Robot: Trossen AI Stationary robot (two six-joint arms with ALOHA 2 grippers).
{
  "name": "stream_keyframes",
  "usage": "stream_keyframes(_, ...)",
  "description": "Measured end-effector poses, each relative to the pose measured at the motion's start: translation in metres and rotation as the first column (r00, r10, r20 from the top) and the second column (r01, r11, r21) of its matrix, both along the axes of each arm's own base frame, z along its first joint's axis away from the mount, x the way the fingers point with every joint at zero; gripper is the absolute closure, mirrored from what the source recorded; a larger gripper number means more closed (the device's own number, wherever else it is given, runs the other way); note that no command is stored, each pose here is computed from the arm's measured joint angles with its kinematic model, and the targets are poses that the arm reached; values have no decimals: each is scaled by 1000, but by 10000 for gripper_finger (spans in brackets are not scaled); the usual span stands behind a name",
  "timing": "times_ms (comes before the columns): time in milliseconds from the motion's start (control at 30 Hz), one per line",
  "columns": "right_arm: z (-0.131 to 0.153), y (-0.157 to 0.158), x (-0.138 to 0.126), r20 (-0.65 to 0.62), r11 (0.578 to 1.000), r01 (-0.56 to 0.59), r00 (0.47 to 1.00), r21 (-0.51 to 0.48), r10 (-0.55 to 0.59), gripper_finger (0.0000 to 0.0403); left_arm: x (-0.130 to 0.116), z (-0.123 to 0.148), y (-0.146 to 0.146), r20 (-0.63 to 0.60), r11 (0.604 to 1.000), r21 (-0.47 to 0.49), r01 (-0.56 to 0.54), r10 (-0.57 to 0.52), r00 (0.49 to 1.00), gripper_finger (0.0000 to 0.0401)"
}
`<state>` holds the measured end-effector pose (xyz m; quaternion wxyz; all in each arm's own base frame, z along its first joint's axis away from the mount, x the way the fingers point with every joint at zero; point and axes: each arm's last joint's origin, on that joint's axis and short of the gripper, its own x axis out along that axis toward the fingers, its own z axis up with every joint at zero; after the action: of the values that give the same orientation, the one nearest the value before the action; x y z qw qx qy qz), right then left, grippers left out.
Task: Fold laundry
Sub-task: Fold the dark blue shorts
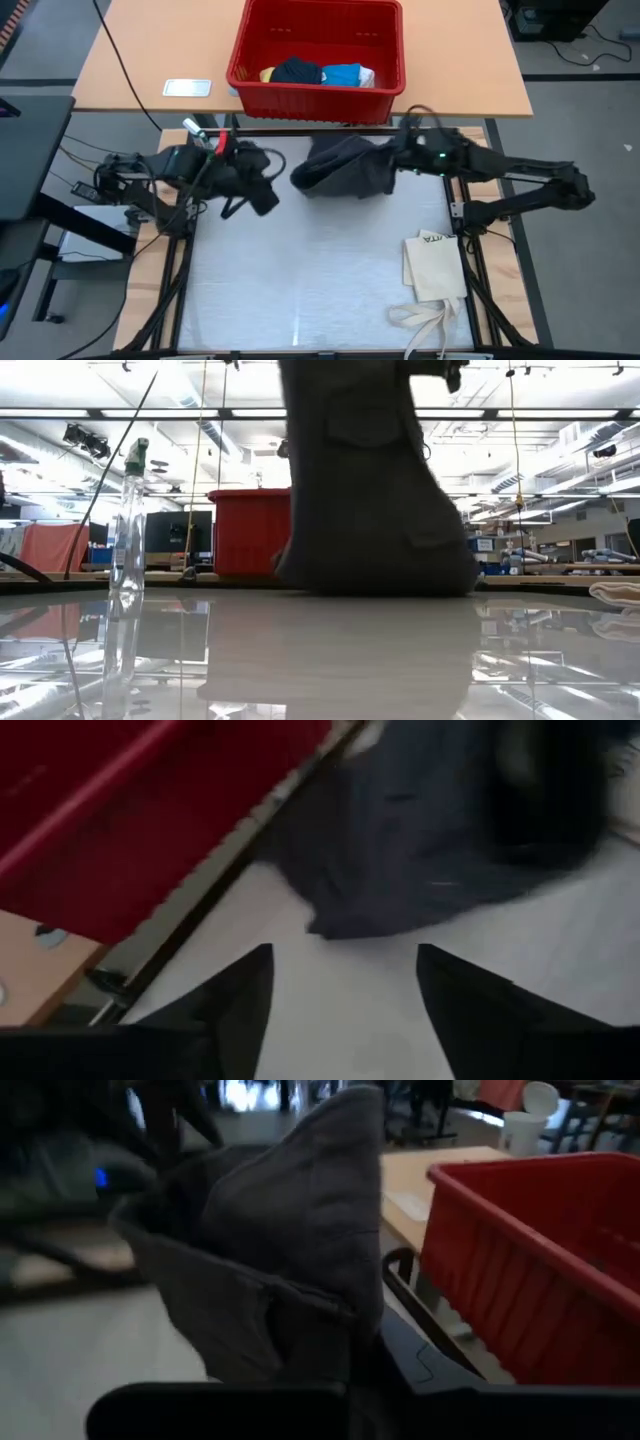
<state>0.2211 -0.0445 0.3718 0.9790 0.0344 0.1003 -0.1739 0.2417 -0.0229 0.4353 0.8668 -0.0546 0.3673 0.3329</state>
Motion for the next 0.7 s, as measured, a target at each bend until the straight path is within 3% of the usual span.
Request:
stream_keyframes(133, 15, 1, -20, 121, 993, 89, 988, 83, -98, 384, 5, 0, 8, -14, 999, 9, 32, -32, 999, 102)
stream_keyframes(333, 24, 0, -34, 193, 967, 205, 953, 152, -232, 384, 41, 0, 14, 63, 975, 18, 221, -222, 973, 60)
stream_keyframes(467, 25, -4, -37, 218, 947, 249, 931, 203, -292, 384, 65, 3, 16, 176, 949, 32, 313, -313, 933, 48)
stream_keyframes(700, 25, -5, -37, 230, 936, 257, 921, 242, -313, 384, 101, -10, 22, 218, 930, 74, 359, -367, 904, 45)
